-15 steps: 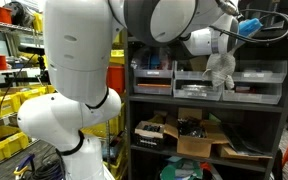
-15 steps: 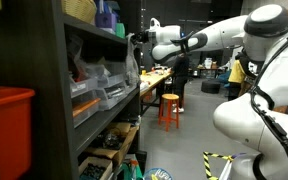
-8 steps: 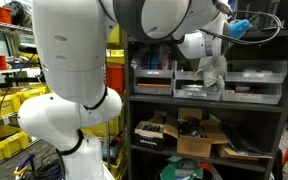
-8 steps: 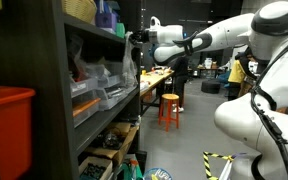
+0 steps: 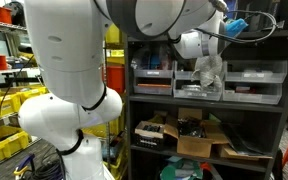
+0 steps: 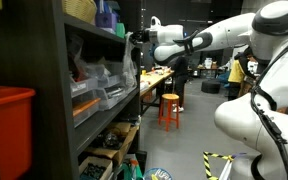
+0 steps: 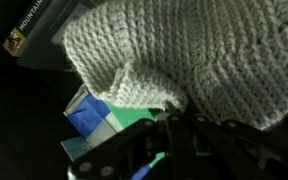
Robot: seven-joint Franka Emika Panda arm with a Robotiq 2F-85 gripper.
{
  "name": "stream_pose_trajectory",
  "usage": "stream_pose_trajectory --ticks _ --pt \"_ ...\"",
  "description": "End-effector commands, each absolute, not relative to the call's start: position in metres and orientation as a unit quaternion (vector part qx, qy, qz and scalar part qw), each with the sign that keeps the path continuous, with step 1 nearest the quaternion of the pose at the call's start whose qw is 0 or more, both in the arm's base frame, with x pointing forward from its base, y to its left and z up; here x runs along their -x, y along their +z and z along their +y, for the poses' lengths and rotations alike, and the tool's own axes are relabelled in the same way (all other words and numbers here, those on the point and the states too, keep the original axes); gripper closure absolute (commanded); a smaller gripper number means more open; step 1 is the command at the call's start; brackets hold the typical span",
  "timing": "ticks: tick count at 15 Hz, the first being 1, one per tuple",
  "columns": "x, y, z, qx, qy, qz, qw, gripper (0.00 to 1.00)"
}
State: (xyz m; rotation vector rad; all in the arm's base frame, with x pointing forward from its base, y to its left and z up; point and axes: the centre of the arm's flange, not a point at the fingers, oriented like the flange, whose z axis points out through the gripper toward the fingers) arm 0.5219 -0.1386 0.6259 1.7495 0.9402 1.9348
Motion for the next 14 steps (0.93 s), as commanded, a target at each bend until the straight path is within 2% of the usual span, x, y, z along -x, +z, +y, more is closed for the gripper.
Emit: stream_pose_trajectory --ticks 1,14 --pt "-0.527 0.625 -0.142 -0.63 0.682 0.32 0.188 0.99" --pt "-0.566 0.68 -0.24 -0.652 0.703 0.182 0.217 0.99"
